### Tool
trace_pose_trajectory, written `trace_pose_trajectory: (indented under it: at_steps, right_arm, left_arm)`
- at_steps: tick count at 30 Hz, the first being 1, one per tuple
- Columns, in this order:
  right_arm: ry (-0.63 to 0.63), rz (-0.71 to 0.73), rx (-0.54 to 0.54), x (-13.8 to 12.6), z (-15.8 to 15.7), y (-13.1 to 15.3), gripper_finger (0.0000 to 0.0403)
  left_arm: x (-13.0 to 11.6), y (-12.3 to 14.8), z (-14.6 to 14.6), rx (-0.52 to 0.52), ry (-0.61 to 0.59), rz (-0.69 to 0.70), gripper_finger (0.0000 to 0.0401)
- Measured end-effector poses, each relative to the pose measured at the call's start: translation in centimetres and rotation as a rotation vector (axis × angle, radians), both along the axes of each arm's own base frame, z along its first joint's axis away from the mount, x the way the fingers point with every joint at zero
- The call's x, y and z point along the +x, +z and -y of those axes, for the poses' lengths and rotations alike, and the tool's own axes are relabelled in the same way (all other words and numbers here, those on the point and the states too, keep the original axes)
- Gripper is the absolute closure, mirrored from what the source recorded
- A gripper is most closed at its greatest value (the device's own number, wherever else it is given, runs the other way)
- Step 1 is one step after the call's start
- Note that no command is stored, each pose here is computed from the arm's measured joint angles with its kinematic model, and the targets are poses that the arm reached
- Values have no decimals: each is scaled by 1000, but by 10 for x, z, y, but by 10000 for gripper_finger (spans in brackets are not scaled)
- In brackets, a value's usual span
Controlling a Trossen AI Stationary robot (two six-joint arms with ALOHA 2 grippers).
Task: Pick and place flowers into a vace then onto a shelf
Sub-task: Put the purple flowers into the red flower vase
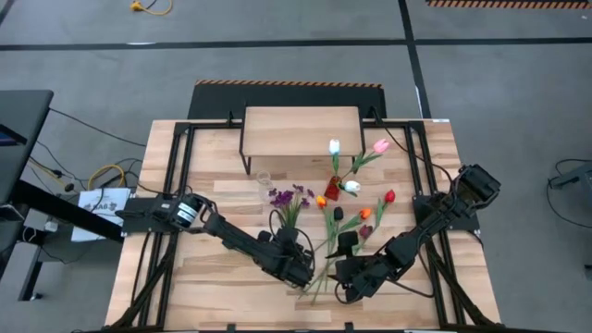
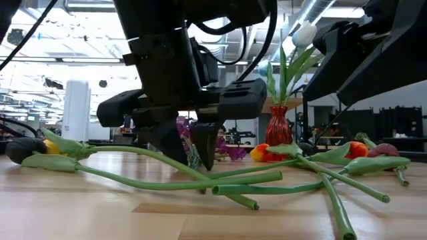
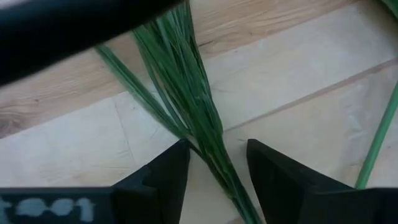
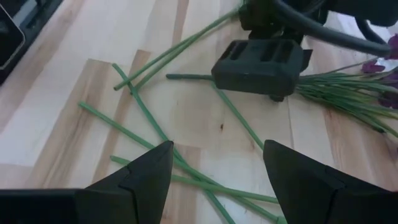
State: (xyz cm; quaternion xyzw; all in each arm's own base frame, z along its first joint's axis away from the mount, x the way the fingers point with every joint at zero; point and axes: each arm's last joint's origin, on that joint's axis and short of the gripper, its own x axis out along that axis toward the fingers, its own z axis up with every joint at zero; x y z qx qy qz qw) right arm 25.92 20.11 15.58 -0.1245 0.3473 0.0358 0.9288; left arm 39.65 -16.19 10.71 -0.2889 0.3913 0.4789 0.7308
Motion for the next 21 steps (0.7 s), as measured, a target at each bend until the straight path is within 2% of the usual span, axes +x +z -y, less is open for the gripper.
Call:
trace_pose_trajectory:
  at_steps: [3,8,9,14,21]
  right_arm:
    - [0,1,1,0,0,0,159]
    - [1,3,4,0,0,0,159]
    - [2,3,5,0,0,0,159]
    - [2,2,6,0,0,0,159]
    - [-2,2,11,0,0,0,159]
  left_arm:
    - [-3,-2,4,36,-12,2,276]
    - [-5,7,11,91,-47,-45,377]
    - [-6,7,12,94,-51,-56,387]
    - [-13,18,20,147,-56,-115,397]
    - [-18,46,33,234,-36,-92,399]
